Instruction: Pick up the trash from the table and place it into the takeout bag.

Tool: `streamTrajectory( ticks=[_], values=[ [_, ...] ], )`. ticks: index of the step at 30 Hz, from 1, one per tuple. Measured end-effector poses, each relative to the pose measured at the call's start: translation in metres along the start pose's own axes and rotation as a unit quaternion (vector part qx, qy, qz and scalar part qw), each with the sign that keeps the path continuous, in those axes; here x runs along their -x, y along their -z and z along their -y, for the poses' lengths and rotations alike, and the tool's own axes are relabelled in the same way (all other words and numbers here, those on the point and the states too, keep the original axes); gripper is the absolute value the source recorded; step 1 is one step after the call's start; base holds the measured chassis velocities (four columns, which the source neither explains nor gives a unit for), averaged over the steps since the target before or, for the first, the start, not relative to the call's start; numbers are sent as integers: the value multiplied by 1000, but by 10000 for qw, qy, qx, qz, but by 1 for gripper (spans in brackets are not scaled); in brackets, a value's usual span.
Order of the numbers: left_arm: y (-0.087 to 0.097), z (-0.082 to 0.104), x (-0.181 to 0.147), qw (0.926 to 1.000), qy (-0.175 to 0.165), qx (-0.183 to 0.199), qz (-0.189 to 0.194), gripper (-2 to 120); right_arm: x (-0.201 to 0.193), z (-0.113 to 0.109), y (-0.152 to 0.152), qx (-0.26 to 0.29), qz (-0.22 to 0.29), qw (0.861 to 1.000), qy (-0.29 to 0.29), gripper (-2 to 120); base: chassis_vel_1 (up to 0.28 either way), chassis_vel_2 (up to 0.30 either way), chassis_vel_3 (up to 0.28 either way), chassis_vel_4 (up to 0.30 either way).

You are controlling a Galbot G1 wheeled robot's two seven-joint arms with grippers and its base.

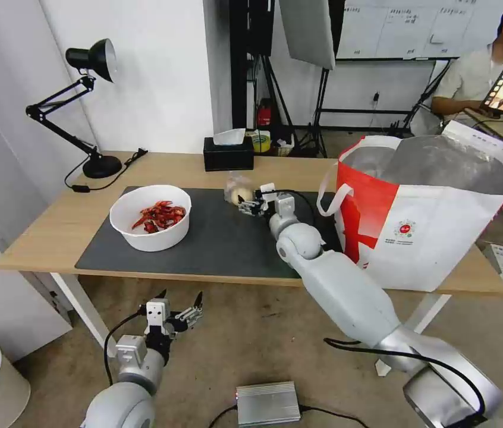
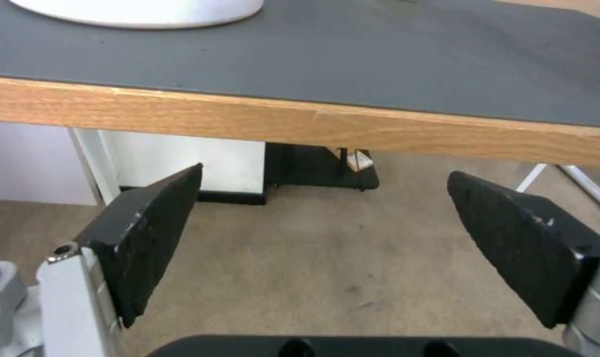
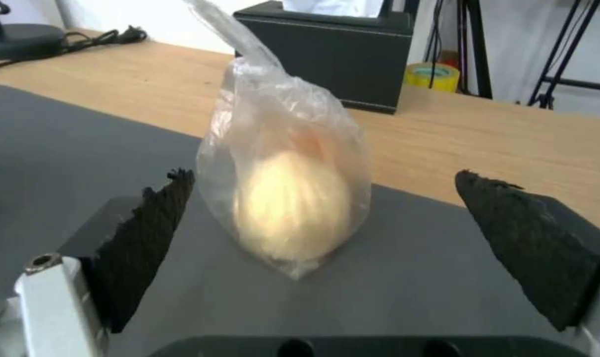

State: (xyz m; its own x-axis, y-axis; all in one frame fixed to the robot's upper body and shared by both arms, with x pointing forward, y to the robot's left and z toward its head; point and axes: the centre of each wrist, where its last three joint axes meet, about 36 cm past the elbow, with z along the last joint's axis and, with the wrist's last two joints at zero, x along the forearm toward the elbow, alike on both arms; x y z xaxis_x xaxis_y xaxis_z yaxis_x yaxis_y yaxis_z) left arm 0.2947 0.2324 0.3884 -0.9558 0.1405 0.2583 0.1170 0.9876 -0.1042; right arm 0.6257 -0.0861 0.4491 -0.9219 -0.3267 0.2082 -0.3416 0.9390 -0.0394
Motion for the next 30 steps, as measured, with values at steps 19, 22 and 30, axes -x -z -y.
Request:
streamTrajectory(
  ticks=[19,22,30],
  values=[
    [-3,4,2,10000,-28,-11,-23,100,47,-10,23,250,-366,9990,-32,100,0,0,0,0],
    [-4,5,3,10000,-37,-13,-24,100,52,-10,23,225,-425,9988,-49,100,0,0,0,0],
    [-6,7,4,10000,-53,0,-45,100,64,-4,18,179,-622,9979,-100,100,0,0,0,0]
  ],
)
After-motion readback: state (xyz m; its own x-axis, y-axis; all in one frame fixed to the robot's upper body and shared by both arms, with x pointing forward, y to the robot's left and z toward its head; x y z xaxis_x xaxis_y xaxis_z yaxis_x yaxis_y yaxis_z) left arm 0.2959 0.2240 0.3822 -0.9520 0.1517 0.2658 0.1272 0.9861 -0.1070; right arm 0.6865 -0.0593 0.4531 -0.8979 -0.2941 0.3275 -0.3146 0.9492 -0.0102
